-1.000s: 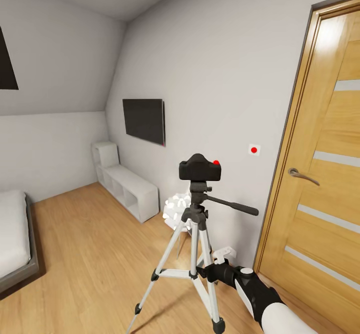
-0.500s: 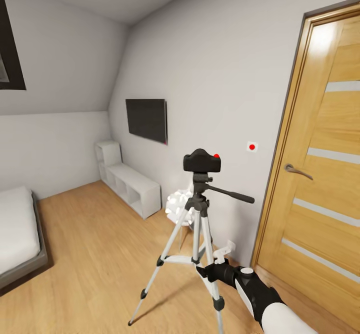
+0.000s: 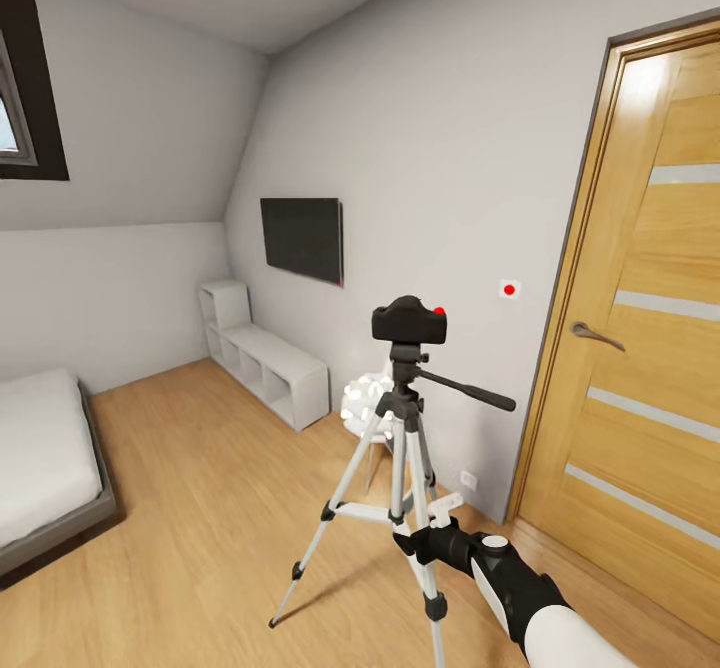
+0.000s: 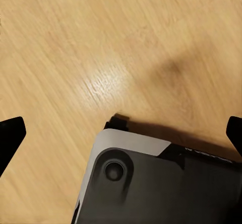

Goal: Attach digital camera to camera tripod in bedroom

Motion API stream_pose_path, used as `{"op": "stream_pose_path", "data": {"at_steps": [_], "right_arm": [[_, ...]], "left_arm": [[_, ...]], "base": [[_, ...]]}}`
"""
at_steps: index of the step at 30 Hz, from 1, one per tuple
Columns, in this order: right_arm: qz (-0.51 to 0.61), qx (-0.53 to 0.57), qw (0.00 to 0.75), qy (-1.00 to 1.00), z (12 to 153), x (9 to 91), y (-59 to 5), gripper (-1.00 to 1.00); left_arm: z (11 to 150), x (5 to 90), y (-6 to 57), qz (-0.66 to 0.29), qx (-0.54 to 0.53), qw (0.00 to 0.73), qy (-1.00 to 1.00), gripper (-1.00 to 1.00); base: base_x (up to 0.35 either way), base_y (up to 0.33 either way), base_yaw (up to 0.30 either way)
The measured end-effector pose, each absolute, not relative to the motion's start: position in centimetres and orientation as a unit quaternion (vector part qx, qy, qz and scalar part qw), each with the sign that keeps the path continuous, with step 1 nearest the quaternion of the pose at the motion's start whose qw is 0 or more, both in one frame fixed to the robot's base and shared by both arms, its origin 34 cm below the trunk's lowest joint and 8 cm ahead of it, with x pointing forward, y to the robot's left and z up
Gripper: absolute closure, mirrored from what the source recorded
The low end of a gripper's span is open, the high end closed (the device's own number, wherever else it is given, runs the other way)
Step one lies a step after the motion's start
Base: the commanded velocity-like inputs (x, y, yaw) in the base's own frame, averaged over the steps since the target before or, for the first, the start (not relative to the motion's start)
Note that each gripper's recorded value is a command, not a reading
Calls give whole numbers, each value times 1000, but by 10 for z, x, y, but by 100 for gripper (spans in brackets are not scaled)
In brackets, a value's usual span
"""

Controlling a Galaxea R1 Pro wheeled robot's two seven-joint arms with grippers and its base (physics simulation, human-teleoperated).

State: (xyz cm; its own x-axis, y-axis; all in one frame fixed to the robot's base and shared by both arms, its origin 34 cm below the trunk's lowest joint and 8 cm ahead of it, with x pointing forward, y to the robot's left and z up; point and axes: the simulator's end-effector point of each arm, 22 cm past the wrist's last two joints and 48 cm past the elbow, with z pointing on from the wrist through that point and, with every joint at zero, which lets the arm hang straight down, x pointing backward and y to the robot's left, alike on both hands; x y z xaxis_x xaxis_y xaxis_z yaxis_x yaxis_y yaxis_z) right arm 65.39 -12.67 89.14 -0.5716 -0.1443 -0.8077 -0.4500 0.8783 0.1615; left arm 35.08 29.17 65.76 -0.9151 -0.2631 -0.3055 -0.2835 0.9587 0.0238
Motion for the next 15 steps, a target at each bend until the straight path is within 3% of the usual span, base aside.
{"op": "stream_pose_path", "data": {"at_steps": [15], "right_arm": [[143, -163, 427, 878, 885, 658, -179, -100]], "left_arm": [[658, 351, 292, 34, -140, 152, 978, -100]], "base": [[-7, 6, 0]]}}
